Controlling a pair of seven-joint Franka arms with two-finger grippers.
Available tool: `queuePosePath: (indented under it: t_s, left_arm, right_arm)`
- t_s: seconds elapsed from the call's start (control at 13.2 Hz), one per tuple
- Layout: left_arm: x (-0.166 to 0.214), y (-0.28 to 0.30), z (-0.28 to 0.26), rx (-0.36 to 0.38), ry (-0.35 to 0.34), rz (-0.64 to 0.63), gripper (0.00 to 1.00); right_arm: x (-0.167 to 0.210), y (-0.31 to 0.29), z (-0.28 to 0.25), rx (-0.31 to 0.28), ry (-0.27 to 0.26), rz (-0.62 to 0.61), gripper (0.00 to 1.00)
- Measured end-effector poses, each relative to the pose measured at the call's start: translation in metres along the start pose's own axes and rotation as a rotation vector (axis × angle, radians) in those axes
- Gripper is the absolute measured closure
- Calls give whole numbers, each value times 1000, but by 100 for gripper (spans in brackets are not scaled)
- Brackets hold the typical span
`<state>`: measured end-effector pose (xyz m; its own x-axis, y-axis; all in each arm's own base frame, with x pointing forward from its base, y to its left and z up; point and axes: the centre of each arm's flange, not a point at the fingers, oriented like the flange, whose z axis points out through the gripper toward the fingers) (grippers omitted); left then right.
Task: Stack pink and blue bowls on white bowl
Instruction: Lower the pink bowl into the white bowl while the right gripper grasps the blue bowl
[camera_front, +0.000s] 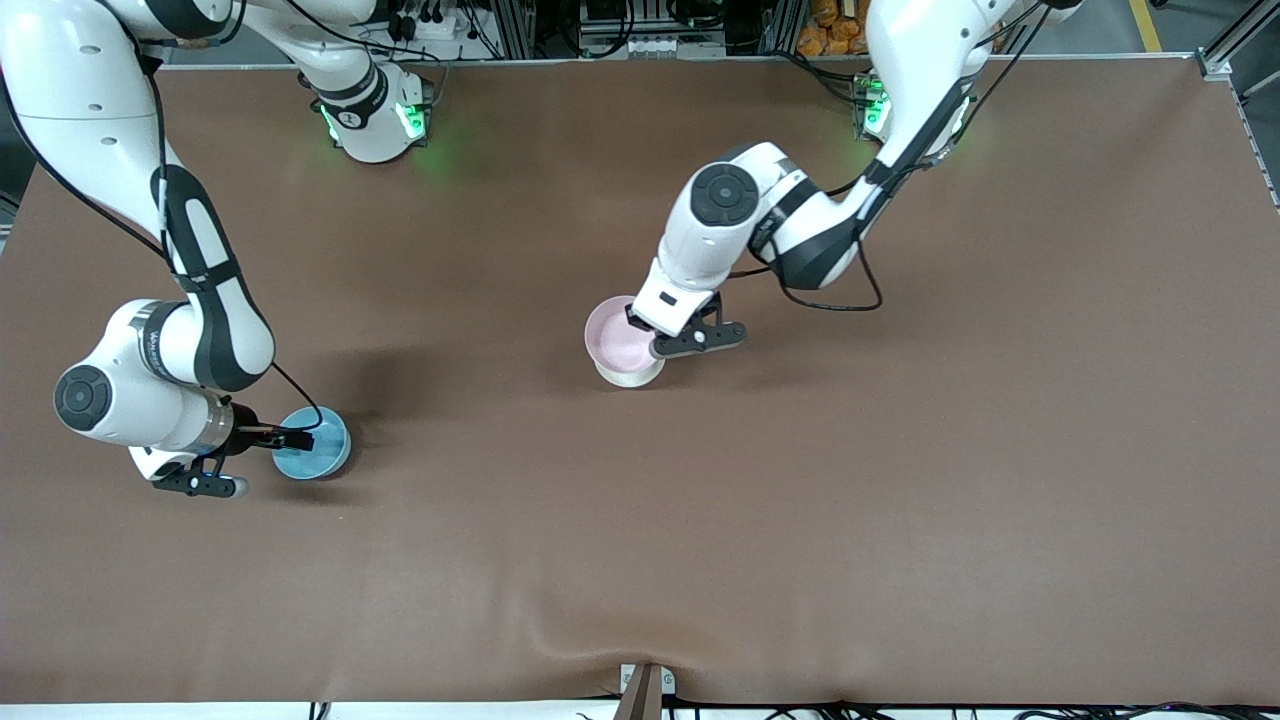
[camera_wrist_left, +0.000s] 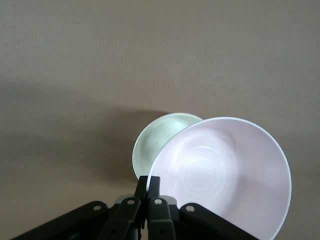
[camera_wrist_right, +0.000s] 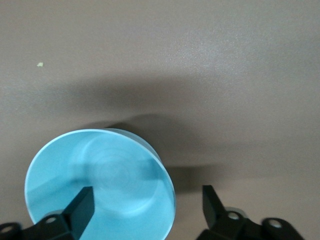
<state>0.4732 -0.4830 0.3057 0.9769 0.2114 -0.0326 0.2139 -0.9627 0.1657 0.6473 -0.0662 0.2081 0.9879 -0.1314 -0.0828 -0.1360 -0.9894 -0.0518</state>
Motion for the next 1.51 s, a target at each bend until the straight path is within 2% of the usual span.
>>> queuePosePath:
  t_s: [0.53, 0.6, 1.13, 1.51]
  left_arm:
    - [-11, -1, 37, 46, -20, 38, 97]
    - [-11, -2, 40, 49, -20, 41, 97]
    - [-17, -2, 55, 64, -35, 53, 97]
    - [-19, -3, 64, 79, -27, 73, 97]
  right_arm:
    - [0, 6, 2, 1, 2, 10, 93]
    - [0, 4, -2, 5, 3, 9, 98]
    - [-3, 0, -42, 11, 7, 4, 98]
    - [-13, -23, -78, 26, -18, -33, 98]
